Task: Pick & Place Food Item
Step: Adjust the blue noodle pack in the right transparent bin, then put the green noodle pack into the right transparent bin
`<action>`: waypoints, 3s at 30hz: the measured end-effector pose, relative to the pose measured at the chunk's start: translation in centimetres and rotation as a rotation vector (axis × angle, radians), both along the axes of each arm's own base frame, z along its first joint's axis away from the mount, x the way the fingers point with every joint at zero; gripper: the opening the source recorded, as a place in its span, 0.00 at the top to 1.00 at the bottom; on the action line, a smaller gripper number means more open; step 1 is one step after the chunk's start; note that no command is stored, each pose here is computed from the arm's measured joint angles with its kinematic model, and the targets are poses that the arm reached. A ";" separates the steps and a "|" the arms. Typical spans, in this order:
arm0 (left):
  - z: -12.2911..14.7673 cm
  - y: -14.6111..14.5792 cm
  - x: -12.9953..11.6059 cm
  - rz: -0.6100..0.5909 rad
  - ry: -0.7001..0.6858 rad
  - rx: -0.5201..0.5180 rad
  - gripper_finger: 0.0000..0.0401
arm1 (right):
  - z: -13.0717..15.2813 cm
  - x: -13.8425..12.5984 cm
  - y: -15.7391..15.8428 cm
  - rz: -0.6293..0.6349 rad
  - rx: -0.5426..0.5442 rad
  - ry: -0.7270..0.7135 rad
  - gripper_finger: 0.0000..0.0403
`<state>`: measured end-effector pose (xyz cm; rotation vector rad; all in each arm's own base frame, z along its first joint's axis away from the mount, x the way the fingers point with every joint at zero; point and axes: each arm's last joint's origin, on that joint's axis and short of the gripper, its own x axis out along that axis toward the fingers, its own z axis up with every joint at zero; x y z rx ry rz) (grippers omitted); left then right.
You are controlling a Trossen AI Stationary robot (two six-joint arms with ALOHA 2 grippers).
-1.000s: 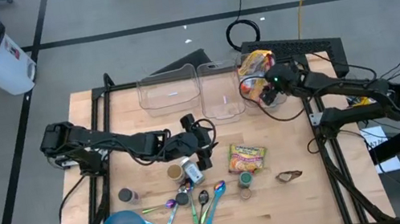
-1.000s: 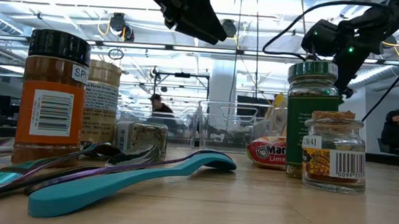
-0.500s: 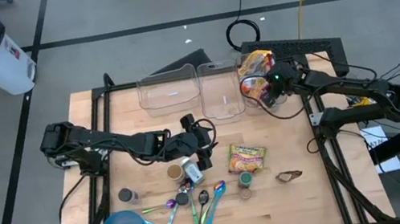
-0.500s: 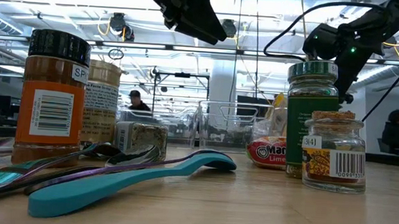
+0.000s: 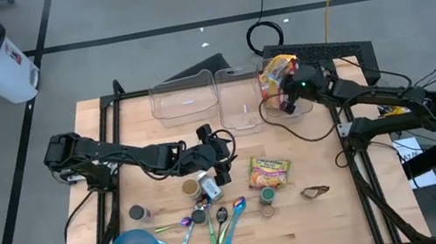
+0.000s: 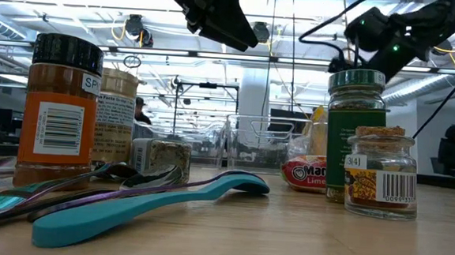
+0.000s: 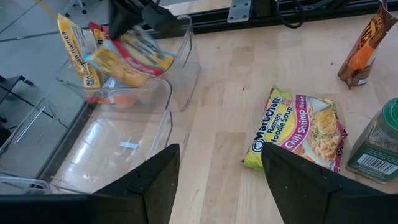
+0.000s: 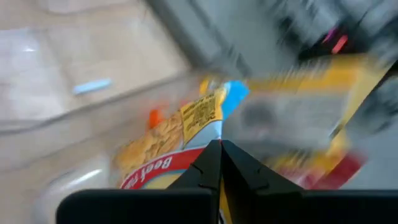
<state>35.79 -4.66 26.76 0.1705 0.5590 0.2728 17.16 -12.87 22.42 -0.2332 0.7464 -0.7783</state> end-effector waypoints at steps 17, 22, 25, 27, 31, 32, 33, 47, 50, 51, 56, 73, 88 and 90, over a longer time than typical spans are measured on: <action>0.0 0.0 0.0 0.000 -0.001 0.000 0.42 | 1.0 -0.7 -3.6 0.112 -0.280 0.111 1.00; 0.0 0.0 0.0 0.000 0.000 0.000 0.41 | 0.0 -1.0 -5.7 0.100 -0.250 0.069 1.00; 0.0 0.0 0.0 -0.001 0.000 0.001 0.41 | -0.6 -1.0 -6.3 0.072 -0.228 0.057 1.00; 0.0 0.0 0.0 -0.003 0.001 0.005 0.42 | -0.8 -1.0 -6.5 0.057 -0.212 0.045 1.00; 0.0 0.0 0.0 -0.003 0.002 0.005 0.42 | -0.8 -1.0 -6.6 0.030 -0.193 0.010 0.99; 0.0 0.0 0.0 -0.003 0.001 0.005 0.41 | -0.8 -1.0 -6.6 0.019 -0.187 -0.013 0.98; 0.0 0.0 0.0 -0.003 0.001 0.005 0.42 | -0.7 -0.9 -6.7 0.009 -0.183 -0.036 0.97; 0.0 0.0 0.0 0.000 0.000 0.002 0.42 | 2.0 -1.5 -5.6 -0.152 -0.245 -0.215 0.44; 0.0 0.1 0.0 0.000 0.000 0.004 0.42 | 2.9 -1.1 -4.1 -0.098 -0.255 -0.250 0.36; 0.0 0.1 0.0 0.003 0.000 0.002 0.42 | 3.2 -0.9 -3.4 -0.073 -0.254 -0.266 0.34; 0.0 0.5 0.1 0.017 -0.003 -0.003 0.42 | 4.6 0.7 1.3 0.127 -0.213 -0.344 0.29; 0.0 0.7 0.1 0.039 -0.013 -0.032 0.41 | -1.4 3.7 15.6 0.670 0.313 -0.003 0.32; 0.0 0.7 0.1 0.042 -0.015 -0.037 0.42 | -6.6 5.8 16.9 0.577 0.474 0.180 0.37; 0.0 0.7 0.1 0.042 -0.015 -0.037 0.42 | -6.9 5.9 17.1 0.595 0.515 0.191 0.38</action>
